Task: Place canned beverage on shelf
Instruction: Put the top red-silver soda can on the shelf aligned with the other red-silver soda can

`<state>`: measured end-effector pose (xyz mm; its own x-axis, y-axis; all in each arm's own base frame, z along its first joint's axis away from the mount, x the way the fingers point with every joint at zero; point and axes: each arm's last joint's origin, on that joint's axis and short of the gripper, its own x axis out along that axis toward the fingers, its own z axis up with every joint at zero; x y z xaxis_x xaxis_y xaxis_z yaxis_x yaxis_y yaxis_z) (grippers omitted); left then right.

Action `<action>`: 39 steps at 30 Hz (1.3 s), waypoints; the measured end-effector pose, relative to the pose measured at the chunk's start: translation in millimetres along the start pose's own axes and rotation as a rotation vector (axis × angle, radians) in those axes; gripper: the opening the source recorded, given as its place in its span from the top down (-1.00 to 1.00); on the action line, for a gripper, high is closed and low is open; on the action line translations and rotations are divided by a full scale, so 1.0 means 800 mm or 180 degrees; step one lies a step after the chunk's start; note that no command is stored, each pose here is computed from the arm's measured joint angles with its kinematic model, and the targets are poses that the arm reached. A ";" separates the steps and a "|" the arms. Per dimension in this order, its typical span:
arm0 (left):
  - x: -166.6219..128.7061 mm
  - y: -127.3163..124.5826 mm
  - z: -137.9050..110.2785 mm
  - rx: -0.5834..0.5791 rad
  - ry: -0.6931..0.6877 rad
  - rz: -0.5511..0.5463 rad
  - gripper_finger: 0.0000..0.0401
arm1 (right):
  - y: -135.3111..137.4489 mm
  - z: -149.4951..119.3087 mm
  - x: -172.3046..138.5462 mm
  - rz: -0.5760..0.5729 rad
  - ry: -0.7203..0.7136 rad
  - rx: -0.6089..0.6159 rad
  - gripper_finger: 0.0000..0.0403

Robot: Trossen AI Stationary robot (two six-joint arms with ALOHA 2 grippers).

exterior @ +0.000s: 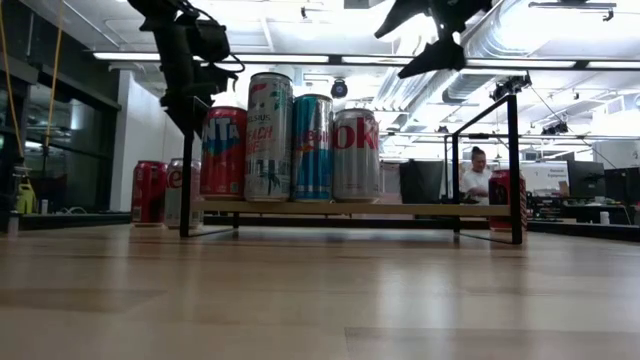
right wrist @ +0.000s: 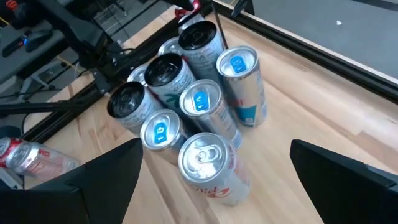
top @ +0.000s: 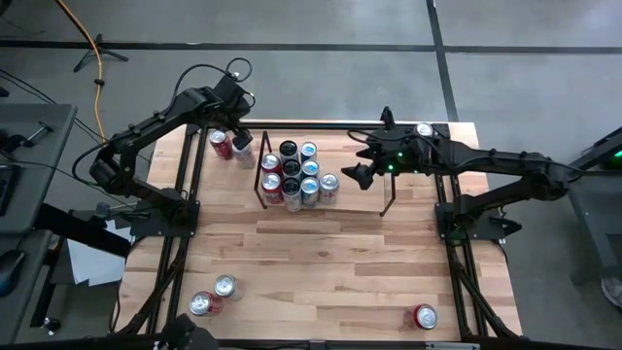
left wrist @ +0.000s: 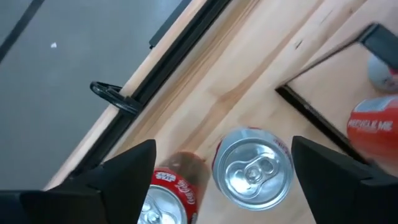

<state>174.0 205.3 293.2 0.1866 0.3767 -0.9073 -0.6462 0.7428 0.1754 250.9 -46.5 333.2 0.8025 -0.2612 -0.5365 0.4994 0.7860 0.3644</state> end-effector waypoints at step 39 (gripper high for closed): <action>0.090 -0.025 0.001 0.0801 0.1118 -0.0313 -0.12 | 0.000 0.000 0.002 0.0005 0.0006 0.0081 -0.95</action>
<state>201.2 217.9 224.6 -0.0527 0.1188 -0.9915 -0.4294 0.8937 0.1299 252.2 -46.7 332.3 0.8026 -0.2588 -0.5374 0.5064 0.7719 0.3845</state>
